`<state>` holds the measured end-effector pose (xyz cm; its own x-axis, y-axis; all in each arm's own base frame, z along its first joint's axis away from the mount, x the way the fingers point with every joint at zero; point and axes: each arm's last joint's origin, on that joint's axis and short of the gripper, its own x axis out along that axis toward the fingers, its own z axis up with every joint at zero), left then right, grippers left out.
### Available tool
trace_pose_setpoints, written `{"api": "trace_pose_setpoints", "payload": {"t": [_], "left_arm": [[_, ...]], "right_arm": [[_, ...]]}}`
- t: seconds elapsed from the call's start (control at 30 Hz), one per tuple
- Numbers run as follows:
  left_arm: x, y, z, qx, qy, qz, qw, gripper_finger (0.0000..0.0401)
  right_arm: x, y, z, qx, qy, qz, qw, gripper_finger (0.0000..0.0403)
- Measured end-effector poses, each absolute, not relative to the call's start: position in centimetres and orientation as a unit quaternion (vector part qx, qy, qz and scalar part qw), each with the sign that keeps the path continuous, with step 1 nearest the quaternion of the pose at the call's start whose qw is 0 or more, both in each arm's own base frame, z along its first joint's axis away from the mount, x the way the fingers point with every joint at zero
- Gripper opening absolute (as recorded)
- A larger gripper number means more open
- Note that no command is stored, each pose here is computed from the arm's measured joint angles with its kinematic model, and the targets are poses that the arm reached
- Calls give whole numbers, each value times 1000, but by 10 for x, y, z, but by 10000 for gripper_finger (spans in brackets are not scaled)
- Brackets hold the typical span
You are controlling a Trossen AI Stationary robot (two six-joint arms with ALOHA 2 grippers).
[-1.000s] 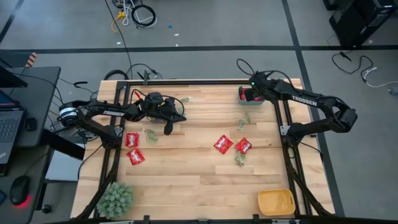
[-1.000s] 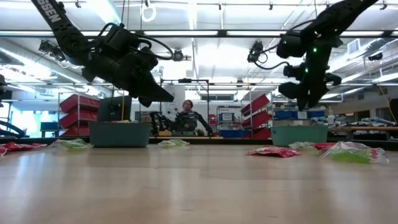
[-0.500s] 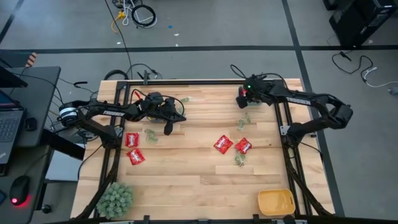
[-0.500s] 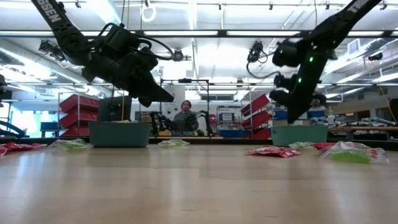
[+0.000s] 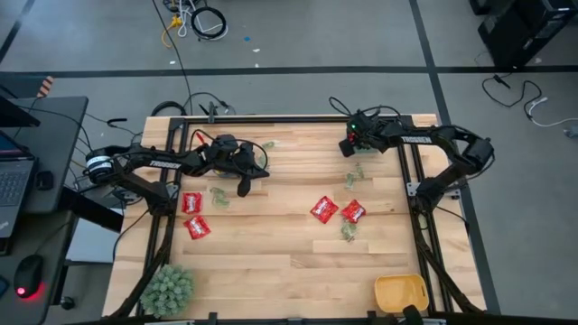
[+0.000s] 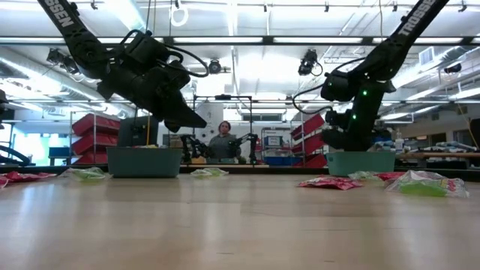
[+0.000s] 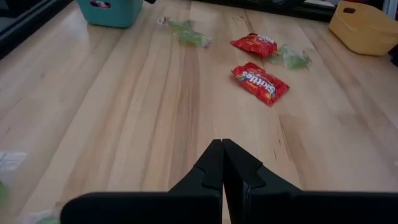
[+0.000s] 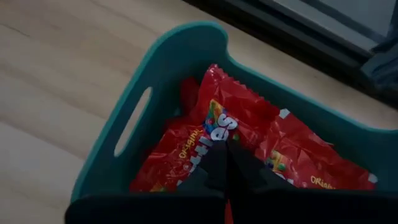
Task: Sort candy
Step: Put the red candy into the blue bin
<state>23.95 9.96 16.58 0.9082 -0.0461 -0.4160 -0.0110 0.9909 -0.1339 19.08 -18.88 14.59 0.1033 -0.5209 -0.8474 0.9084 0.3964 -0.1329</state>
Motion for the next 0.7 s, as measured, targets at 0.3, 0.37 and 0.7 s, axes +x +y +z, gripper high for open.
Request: {"api": "trace_pose_setpoints", "payload": {"t": [0.3, 0.37, 0.7], "left_arm": [[241, 100, 170, -82, 194, -3, 977, 3], [243, 98, 171, -79, 187, -12, 979, 3], [249, 87, 176, -35, 165, -38, 985, 1]], "right_arm": [[202, -158, 209, 151, 400, -438, 791, 0], [207, -142, 220, 144, 387, -395, 821, 0], [245, -53, 214, 158, 419, -198, 872, 7]]}}
